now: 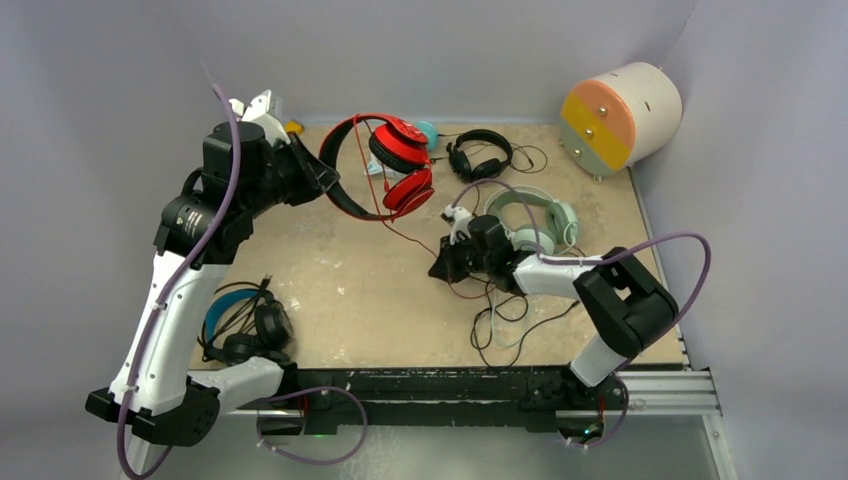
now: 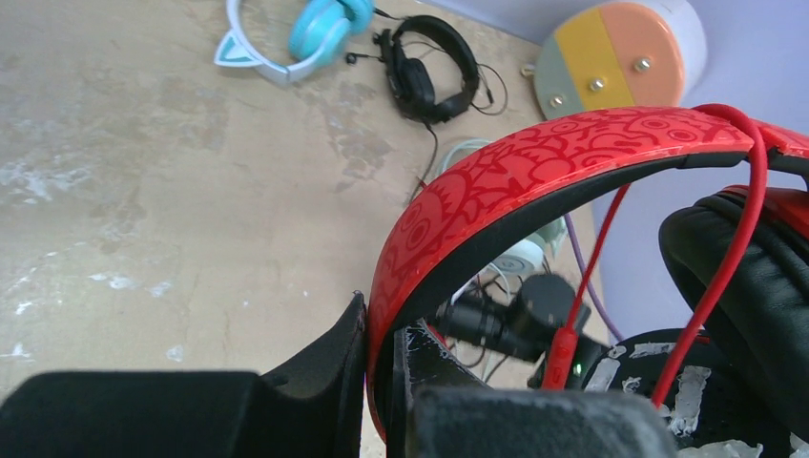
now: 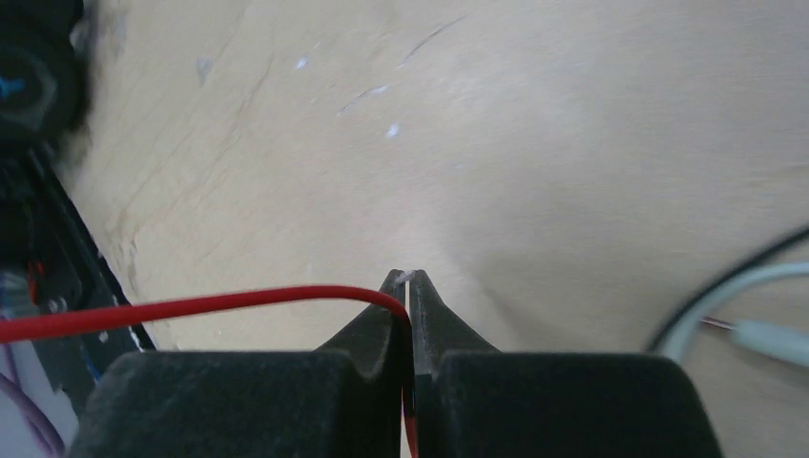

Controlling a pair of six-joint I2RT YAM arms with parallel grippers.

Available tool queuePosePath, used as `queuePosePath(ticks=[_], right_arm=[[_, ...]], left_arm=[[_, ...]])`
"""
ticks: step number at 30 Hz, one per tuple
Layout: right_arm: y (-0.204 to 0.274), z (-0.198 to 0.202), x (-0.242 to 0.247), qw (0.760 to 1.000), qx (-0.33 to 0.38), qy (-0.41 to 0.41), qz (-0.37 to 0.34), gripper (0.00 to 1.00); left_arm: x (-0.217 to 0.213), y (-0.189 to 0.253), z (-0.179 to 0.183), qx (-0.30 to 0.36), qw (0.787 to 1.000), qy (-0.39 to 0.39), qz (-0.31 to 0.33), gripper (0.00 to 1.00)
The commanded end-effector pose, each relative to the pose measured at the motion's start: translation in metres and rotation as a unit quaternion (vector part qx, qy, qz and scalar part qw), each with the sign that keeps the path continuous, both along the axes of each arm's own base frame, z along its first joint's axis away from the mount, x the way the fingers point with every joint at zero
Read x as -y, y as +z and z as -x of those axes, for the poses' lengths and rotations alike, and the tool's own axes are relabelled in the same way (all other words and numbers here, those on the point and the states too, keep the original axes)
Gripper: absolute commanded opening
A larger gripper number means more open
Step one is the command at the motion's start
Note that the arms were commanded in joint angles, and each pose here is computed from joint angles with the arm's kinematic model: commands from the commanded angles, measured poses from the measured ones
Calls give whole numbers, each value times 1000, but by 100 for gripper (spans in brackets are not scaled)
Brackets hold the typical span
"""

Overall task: Wrap the headphones
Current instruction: Wrap the headphones cable around the headphones.

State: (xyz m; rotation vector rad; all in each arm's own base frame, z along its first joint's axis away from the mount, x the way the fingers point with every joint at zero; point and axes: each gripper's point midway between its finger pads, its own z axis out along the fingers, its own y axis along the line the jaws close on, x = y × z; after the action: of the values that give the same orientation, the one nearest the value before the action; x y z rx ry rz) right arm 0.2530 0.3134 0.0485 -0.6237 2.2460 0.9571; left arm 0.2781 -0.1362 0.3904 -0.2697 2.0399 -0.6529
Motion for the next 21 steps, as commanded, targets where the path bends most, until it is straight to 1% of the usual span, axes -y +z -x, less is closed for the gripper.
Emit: queuePosePath(ticks=[1, 6, 9, 14, 17, 21], right_arm=[[30, -22, 12, 997, -20, -28, -67, 0], [48, -35, 18, 996, -37, -37, -69, 0], [70, -47, 26, 995, -42, -46, -84, 0], [112, -81, 63, 987, -52, -78, -131, 0], [138, -100, 77, 986, -34, -92, -138, 0], [161, -111, 78, 988, -21, -79, -133, 0]], left_arm=[[18, 45, 16, 70, 994, -63, 55, 0], [38, 38, 33, 74, 984, -153, 48, 0], [47, 14, 42, 51, 978, -197, 37, 0], [51, -31, 55, 24, 970, -240, 19, 0], [40, -56, 51, 26, 975, -220, -12, 0], [15, -86, 34, 20, 985, -154, -72, 0]])
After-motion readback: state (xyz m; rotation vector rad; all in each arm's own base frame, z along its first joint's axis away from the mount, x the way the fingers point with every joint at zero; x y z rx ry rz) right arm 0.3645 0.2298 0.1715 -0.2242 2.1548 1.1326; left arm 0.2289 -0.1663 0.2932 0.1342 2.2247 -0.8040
